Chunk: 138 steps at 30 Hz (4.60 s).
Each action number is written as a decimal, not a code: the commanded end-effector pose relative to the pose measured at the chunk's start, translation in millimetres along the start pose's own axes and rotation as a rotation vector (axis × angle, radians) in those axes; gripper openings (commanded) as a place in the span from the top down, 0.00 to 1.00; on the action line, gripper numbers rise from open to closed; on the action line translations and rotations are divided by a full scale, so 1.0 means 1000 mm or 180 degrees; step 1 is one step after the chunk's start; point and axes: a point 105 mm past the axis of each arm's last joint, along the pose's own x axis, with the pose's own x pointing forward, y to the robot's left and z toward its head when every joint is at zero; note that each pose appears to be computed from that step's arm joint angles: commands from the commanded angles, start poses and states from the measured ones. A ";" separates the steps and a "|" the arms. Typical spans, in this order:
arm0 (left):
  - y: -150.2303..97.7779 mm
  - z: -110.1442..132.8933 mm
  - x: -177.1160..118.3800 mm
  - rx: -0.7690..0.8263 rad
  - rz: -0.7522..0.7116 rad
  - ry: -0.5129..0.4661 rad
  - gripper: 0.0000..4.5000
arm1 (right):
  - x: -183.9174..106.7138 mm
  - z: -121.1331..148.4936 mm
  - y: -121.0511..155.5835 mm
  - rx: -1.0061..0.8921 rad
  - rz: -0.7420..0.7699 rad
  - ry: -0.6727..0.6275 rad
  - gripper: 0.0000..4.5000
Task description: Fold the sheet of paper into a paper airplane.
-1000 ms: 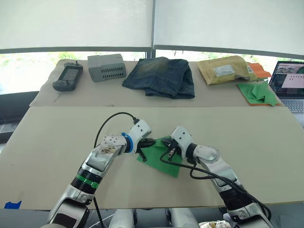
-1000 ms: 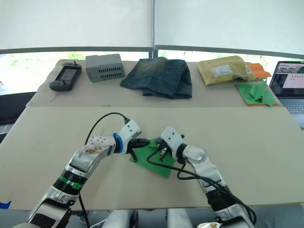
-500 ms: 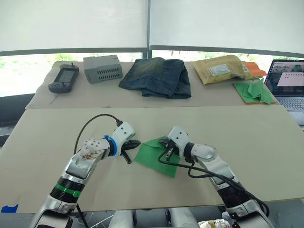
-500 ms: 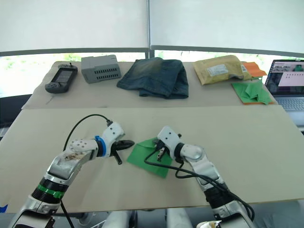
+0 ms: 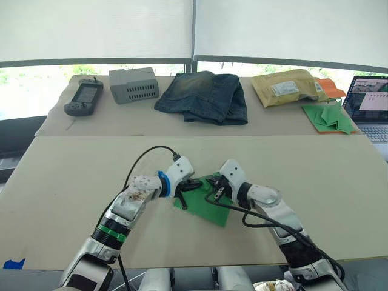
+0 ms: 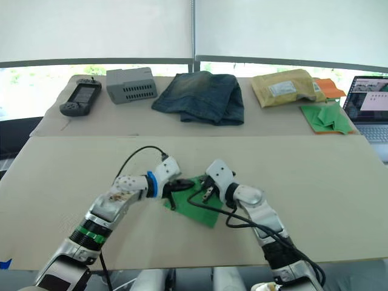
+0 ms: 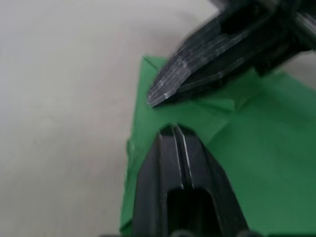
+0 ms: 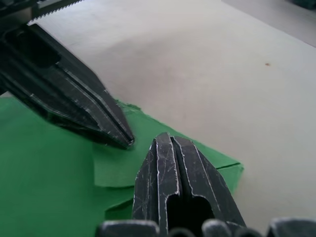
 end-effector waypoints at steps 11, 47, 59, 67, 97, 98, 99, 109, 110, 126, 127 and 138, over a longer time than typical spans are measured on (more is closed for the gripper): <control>-0.001 -0.017 0.016 0.0097 -0.0166 0.0237 1.00 | -0.025 -0.008 0.008 0.0237 -0.0086 0.0069 1.00; -0.015 -0.002 0.024 0.0143 -0.0642 0.0104 1.00 | -0.101 0.018 0.027 0.0539 0.0517 0.0225 1.00; -0.010 -0.003 0.024 0.0146 -0.0618 0.0110 1.00 | -0.128 -0.040 0.050 0.0987 0.0389 0.0959 1.00; -0.005 -0.002 0.018 0.0139 -0.0585 0.0092 1.00 | -0.126 -0.028 0.067 0.1043 0.0611 0.0878 1.00; 0.009 0.044 -0.027 -0.0129 -0.0718 -0.0397 1.00 | -0.092 0.015 0.064 -0.0533 0.0634 0.0275 0.50; 0.009 0.045 -0.030 -0.0121 -0.0736 -0.0400 1.00 | -0.090 0.014 0.065 -0.0550 0.0644 0.0279 0.50; 0.010 0.046 -0.033 -0.0117 -0.0744 -0.0404 1.00 | -0.089 0.013 0.066 -0.0546 0.0655 0.0266 0.50; 0.020 0.043 -0.047 -0.0094 -0.0639 -0.0289 1.00 | -0.081 0.007 0.082 -0.0543 0.0844 0.0267 0.50; 0.021 0.043 -0.048 -0.0085 -0.0633 -0.0278 1.00 | -0.080 0.006 0.081 -0.0593 0.0819 0.0286 0.50; 0.017 0.044 -0.040 -0.0071 -0.0692 -0.0297 1.00 | -0.091 0.008 0.033 -0.1971 0.0640 0.0449 0.50; 0.016 0.044 -0.039 -0.0069 -0.0697 -0.0301 1.00 | -0.091 0.008 0.030 -0.2012 0.0644 0.0453 0.50; 0.013 0.045 -0.024 -0.0036 -0.0652 -0.0333 1.00 | -0.109 0.006 0.018 -0.2024 0.0723 0.0585 0.50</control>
